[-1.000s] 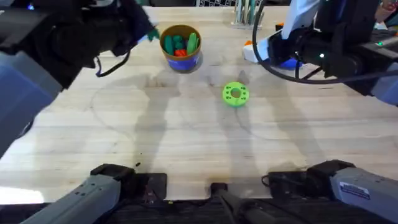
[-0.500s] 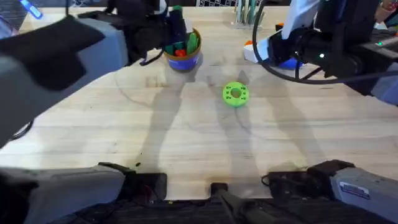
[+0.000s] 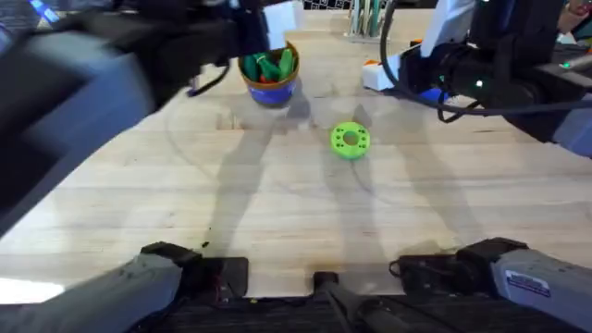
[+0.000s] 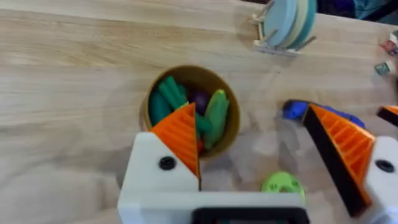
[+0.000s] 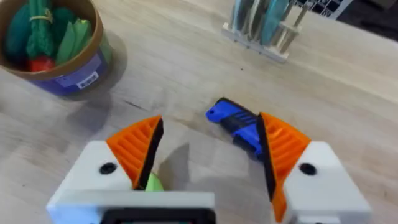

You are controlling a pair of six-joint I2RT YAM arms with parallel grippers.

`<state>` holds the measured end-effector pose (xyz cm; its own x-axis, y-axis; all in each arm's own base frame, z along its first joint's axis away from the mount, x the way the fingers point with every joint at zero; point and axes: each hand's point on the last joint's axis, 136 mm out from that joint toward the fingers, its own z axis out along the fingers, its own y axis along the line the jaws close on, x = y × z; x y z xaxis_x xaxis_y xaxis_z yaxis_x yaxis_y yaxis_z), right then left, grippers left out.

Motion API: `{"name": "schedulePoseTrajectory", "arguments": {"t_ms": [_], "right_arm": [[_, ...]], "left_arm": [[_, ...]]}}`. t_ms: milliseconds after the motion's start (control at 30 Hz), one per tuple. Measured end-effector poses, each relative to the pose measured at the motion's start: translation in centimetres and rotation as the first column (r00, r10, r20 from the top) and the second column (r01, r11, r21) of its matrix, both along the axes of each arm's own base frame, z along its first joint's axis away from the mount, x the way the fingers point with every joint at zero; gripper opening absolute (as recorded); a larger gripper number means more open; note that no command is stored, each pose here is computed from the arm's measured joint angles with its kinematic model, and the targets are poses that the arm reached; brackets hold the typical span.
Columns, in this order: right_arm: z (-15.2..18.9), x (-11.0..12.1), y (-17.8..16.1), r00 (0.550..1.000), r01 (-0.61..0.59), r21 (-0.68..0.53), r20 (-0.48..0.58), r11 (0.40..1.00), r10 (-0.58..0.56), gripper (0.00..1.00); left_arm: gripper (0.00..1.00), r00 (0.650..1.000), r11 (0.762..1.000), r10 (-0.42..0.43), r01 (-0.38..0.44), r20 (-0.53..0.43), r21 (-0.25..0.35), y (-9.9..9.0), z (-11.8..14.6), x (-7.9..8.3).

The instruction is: Pick up the gripper from the table and insert it into the empty holder that is missing its gripper. Then pick up a screw, insert it into the mounting hole, and use the screwdriver to tighten it. Finally, clean up the table by picking up the vegetable and placing it into the bucket.

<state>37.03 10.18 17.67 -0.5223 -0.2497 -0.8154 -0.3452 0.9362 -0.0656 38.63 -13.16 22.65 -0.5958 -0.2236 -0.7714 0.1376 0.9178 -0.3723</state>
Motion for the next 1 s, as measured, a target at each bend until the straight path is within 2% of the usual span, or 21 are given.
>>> {"name": "schedulePoseTrajectory", "arguments": {"t_ms": [133,300,433,667,1000], "right_arm": [[0.1,-1.3,-0.3,0.999,0.022,0.020,-0.042,1.000,-0.021,0.906],[2.0,-3.1,-0.8,0.997,0.037,0.033,-0.066,0.999,-0.035,0.906],[4.0,-4.1,-1.0,0.999,0.042,0.051,-0.036,0.998,-0.040,0.906],[5.1,-4.6,-1.1,0.999,0.042,0.067,-0.010,0.997,-0.042,0.906],[5.3,-4.5,-1.1,0.999,0.044,0.072,-0.005,0.996,-0.044,0.906]], "left_arm": [[0.987,0.999,0.997,-0.041,0.040,0.009,0.066,1.6,2.8,-5.2],[0.987,0.988,0.967,-0.125,0.141,-0.087,0.211,3.8,2.1,-12.5],[0.989,0.976,0.935,-0.176,0.207,-0.128,0.288,4.9,1.5,-16.2],[0.987,0.975,0.909,-0.176,0.214,-0.134,0.359,6.4,1.4,-18.3],[0.988,0.977,0.899,-0.163,0.204,-0.137,0.388,6.9,1.2,-18.3]]}}
